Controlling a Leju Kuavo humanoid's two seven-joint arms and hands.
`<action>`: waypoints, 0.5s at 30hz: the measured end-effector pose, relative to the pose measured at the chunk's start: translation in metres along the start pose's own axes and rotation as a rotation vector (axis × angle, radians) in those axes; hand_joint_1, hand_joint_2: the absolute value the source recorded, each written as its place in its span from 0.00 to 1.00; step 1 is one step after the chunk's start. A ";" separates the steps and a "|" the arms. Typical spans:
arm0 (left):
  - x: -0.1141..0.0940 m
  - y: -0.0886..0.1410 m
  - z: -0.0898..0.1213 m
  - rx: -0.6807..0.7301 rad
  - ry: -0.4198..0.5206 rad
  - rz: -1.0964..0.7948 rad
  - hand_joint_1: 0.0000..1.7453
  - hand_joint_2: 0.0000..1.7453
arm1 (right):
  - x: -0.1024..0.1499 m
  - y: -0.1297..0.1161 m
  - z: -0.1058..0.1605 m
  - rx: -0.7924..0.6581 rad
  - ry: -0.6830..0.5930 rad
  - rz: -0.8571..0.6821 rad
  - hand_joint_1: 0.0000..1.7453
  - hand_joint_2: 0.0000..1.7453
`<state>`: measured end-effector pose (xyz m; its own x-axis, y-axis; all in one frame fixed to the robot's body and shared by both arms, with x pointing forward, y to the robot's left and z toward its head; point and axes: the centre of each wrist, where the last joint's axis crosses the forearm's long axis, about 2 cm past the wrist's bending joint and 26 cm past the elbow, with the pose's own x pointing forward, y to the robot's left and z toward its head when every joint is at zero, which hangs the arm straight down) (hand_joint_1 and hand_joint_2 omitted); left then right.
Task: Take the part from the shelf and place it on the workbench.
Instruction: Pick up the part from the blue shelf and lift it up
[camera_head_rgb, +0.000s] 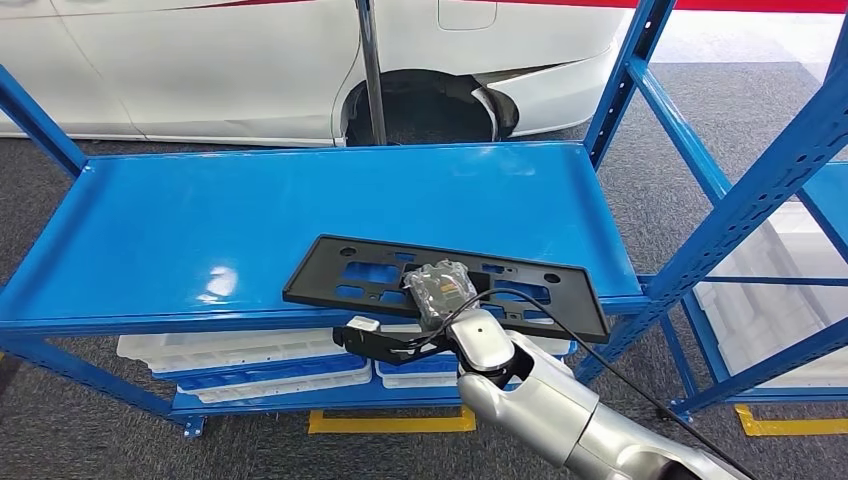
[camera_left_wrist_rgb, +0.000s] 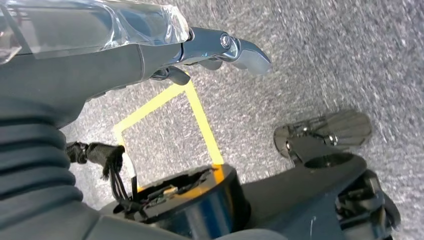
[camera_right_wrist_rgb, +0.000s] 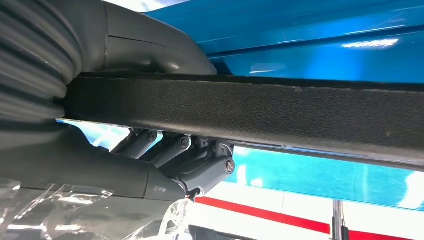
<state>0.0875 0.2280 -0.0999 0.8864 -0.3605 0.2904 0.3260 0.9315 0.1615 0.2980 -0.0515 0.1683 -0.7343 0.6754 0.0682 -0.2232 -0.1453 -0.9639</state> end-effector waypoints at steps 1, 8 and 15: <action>0.000 0.000 0.000 0.006 -0.001 -0.004 0.00 1.00 | 0.000 0.000 0.000 0.000 0.003 0.001 1.00 1.00; 0.001 -0.001 0.000 0.007 -0.001 -0.020 0.00 1.00 | -0.003 0.002 0.001 -0.001 0.018 0.016 1.00 1.00; 0.002 -0.001 0.000 0.006 0.006 -0.021 0.00 1.00 | -0.002 0.003 0.002 -0.011 0.013 0.042 1.00 1.00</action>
<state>0.0888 0.2263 -0.0993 0.8814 -0.3799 0.2807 0.3429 0.9233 0.1728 0.2981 -0.0546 0.1660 -0.7343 0.6784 0.0248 -0.1858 -0.1657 -0.9685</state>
